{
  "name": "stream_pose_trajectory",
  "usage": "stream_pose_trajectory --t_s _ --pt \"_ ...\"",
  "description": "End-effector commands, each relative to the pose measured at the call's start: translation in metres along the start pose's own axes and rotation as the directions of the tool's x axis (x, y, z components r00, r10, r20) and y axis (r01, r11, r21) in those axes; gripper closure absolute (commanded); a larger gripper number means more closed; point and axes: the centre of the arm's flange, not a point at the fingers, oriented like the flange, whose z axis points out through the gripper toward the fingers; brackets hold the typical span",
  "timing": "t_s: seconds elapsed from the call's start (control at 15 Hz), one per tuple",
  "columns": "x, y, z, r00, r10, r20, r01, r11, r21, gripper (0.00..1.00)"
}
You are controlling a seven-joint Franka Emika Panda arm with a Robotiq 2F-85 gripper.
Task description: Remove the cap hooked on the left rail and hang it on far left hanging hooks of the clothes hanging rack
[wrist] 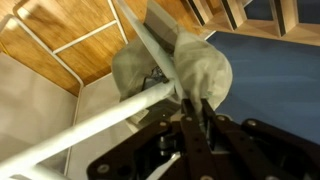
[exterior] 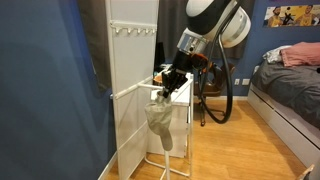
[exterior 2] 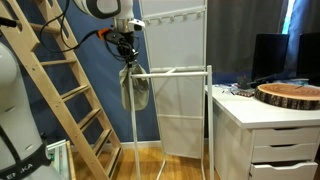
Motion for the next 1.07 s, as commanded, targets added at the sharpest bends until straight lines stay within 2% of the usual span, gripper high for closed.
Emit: stream_pose_trajectory --t_s 0.0,0.2,0.47,0.73,1.0 --pt "0.013 -0.029 -0.025 0.994 -0.105 -0.018 0.105 0.994 0.003 0.97" --pt "0.028 -0.060 -0.034 0.976 -0.218 -0.022 0.218 0.976 0.007 0.97" --pt "0.055 -0.096 -0.048 0.927 -0.376 -0.007 0.375 0.927 -0.024 0.97" --pt "0.091 -0.115 -0.052 0.847 -0.530 0.049 0.532 0.842 -0.087 0.97" --pt "0.119 -0.121 -0.061 0.717 -0.689 0.107 0.697 0.711 -0.090 0.97"
